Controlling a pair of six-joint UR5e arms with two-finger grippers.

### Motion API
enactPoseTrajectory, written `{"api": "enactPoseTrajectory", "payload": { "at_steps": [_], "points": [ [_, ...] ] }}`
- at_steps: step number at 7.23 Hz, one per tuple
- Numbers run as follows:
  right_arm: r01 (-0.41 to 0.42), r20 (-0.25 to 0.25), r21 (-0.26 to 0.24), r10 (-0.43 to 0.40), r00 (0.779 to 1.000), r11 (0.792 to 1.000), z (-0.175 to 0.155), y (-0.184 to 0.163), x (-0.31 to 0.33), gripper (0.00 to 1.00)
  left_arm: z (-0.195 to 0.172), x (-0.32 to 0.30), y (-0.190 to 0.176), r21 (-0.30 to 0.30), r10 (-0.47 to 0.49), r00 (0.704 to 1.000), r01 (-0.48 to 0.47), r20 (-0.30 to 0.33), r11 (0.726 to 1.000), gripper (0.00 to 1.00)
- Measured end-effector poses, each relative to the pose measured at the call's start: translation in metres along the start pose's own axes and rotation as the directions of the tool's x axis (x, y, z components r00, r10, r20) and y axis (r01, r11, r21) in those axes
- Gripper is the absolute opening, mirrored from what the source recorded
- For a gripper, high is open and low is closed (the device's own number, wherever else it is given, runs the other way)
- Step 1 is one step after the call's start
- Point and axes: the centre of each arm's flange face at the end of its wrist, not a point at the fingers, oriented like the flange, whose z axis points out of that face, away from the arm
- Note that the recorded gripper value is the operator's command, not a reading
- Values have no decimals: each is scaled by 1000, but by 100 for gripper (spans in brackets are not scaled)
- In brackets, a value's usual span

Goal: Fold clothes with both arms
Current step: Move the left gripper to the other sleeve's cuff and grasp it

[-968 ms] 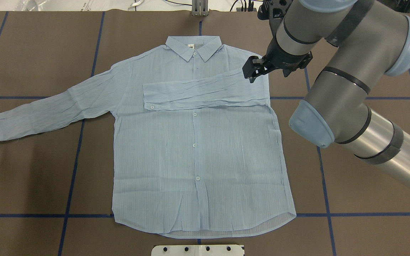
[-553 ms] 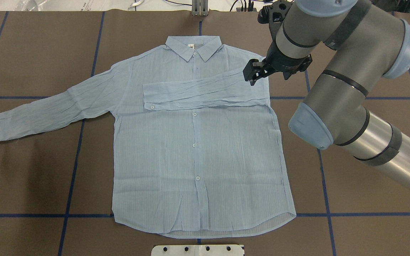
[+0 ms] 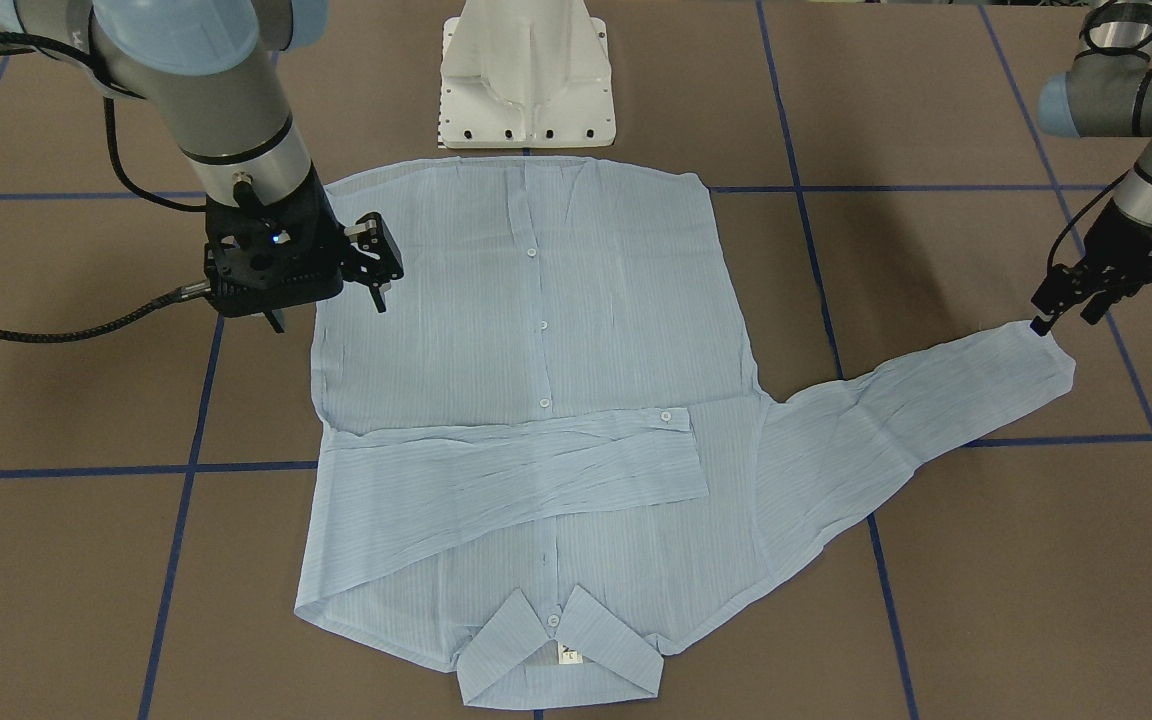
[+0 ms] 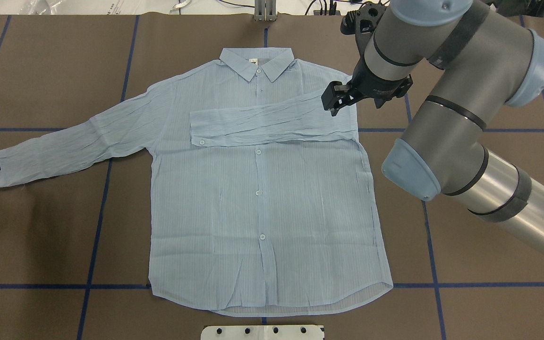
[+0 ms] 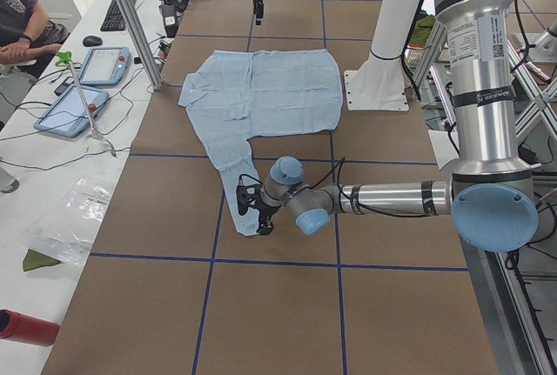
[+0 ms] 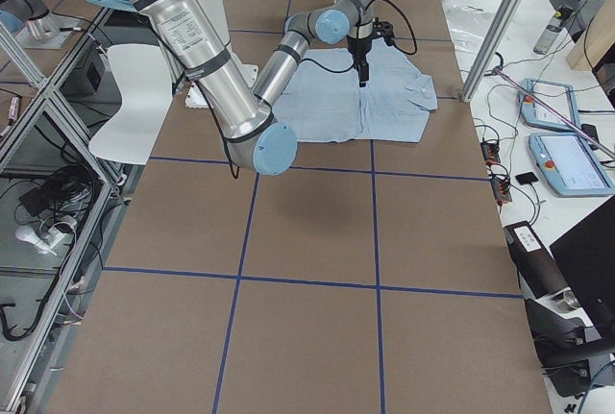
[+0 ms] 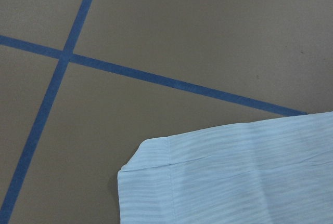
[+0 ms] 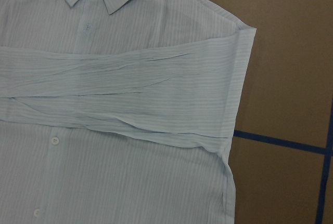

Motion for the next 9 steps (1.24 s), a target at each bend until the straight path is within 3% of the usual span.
{"api": "enactPoseTrajectory", "payload": {
  "at_steps": [3,8,9],
  "points": [
    [4,1,-2,-4,1000,1000,2,2,-3,100,10,-4,7,-18,9,1000,-9,16,1000,67],
    [2,-5,-4,-2,1000,1000,5,3,-1,100,17,-1,17,-42,25,1000,-24,19,999,65],
    [2,-5,-4,-2,1000,1000,5,3,0,100,19,-2,19,-49,27,999,-26,23,998,60]
  ]
}}
